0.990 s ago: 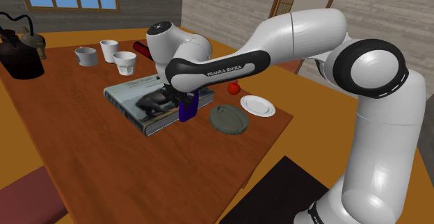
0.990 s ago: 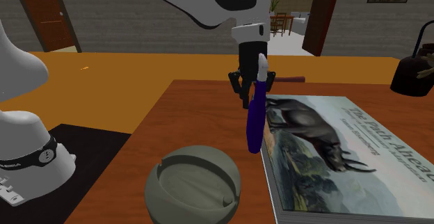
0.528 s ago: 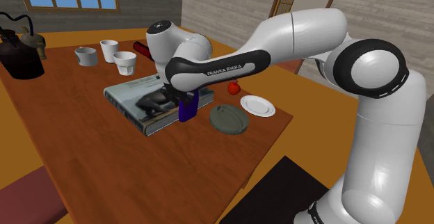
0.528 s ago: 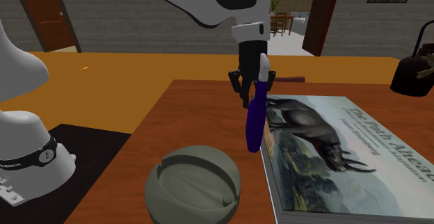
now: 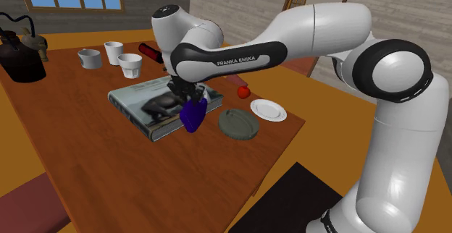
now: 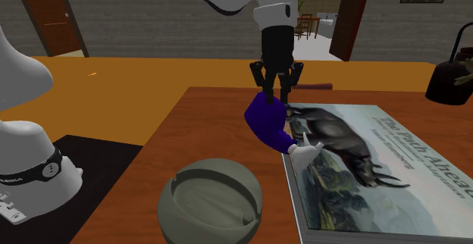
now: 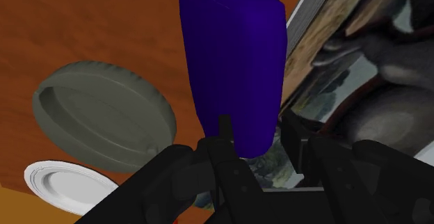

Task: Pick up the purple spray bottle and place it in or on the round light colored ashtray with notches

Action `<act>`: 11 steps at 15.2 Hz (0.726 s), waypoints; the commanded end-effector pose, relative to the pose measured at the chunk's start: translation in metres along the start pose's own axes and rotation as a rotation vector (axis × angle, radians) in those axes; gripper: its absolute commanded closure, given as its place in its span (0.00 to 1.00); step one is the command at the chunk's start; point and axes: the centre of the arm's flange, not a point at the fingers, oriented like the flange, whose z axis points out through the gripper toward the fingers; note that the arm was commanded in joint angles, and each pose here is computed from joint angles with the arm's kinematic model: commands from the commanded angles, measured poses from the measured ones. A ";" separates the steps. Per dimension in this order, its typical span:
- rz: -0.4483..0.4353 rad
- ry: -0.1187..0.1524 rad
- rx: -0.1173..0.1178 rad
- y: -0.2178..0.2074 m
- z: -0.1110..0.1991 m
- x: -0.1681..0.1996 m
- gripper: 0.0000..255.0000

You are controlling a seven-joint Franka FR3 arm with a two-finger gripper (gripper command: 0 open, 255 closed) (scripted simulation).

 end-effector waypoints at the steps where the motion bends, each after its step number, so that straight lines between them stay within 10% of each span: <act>1: 0.000 0.000 0.000 0.002 -0.011 0.003 1.00; 11: 0.000 0.000 0.000 0.007 -0.056 0.019 1.00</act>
